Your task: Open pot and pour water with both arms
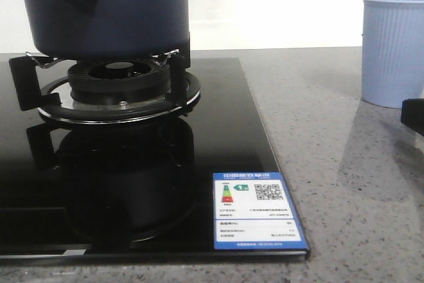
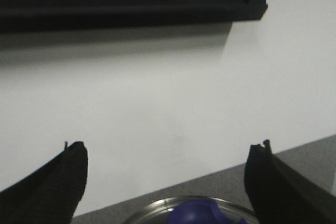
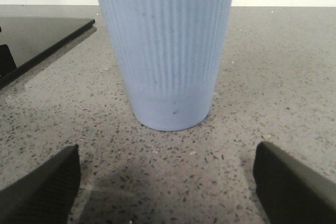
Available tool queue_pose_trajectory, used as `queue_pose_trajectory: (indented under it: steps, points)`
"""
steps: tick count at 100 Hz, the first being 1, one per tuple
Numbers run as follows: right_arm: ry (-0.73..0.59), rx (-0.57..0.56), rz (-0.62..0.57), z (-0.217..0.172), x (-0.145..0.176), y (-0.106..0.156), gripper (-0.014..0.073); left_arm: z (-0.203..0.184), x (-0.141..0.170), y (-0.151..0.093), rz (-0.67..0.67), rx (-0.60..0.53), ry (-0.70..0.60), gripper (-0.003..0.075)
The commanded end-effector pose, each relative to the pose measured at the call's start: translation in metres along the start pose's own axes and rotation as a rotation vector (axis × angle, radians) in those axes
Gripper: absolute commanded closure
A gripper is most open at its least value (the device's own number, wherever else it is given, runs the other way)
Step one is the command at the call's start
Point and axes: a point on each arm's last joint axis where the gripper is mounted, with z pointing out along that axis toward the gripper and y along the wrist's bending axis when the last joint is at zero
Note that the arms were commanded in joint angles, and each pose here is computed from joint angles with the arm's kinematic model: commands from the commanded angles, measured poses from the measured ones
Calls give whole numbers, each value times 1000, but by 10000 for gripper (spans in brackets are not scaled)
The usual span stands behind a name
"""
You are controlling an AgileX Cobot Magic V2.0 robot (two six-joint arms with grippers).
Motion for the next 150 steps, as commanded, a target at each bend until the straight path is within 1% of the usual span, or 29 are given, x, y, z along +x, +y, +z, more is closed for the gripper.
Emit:
queue_pose_trajectory:
  steps: [1,8,15,19,20,22,23,24,25,26,27,29,30,34,35,37,40,47,62,76,94,102,110,118,125,140,148,150]
  points:
    - [-92,13,26,-7,-6,-2,14,-22,-35,10,6,-45,-142,190]
    - [-92,13,26,-7,-6,-2,71,-32,-41,18,11,-76,-144,237]
    - [-92,13,26,-7,-6,-2,179,-41,-44,26,16,-107,-140,317]
    - [-92,13,26,-7,-6,-2,270,-45,-45,30,19,-126,-135,379]
    - [-92,13,26,-7,-6,-2,303,-46,-45,30,19,-128,-135,391]
    - [-92,13,26,-7,-6,-2,337,-48,-46,32,20,-137,-129,426]
    - [-92,13,26,-7,-6,-2,373,-49,-46,33,21,-139,-130,451]
    - [-92,13,26,-7,-6,-2,391,-50,-46,34,21,-145,-129,464]
    - [-92,13,26,-7,-6,-2,427,-50,-46,34,22,-147,-127,477]
    - [-92,13,26,-7,-6,-2,446,-51,-47,35,23,-152,-128,503]
    - [-92,13,26,-7,-6,-2,482,-52,-47,36,23,-154,-129,515]
    - [-92,13,26,-7,-6,-2,519,-53,-48,37,24,-160,-126,554]
    - [-92,13,26,-7,-6,-2,554,-53,-47,37,24,-161,-124,580]
    - [-92,13,26,-7,-6,-2,654,-56,-48,39,25,-171,-123,643]
    - [-92,13,26,-7,-6,-2,667,-56,-48,39,25,-170,-123,668]
    - [-92,14,27,-7,-6,-2,660,-57,-49,40,26,-175,-122,704]
    - [-92,16,27,-7,-6,-2,657,-58,-49,40,27,-179,-120,736]
    - [-92,26,30,-7,-6,-3,657,-59,-49,40,27,-179,-119,736]
    - [-98,95,52,-8,-7,-9,657,-59,-48,40,26,-178,-114,736]
    - [-161,134,67,-12,-16,-13,657,-58,-47,40,26,-177,-107,736]
    - [-268,179,91,-16,-34,-17,657,-59,-47,40,26,-178,-113,736]
    - [-268,175,100,-12,-40,-17,656,-59,-47,40,26,-178,-113,736]
    - [-260,191,69,-7,-47,-18,656,-59,-47,40,26,-178,-113,736]
    - [-273,229,92,-2,-56,-22,656,-59,-47,40,26,-178,-113,736]
    - [-286,232,99,2,-65,-23,656,-59,-47,40,26,-178,-113,736]
    - [-301,248,35,12,-86,-23,656,-59,-48,40,27,-180,-118,736]
    - [-327,285,70,15,-99,-27,656,-59,-48,41,27,-182,-124,736]
    - [-333,290,63,15,-102,-28,656,-59,-48,41,27,-182,-125,736]
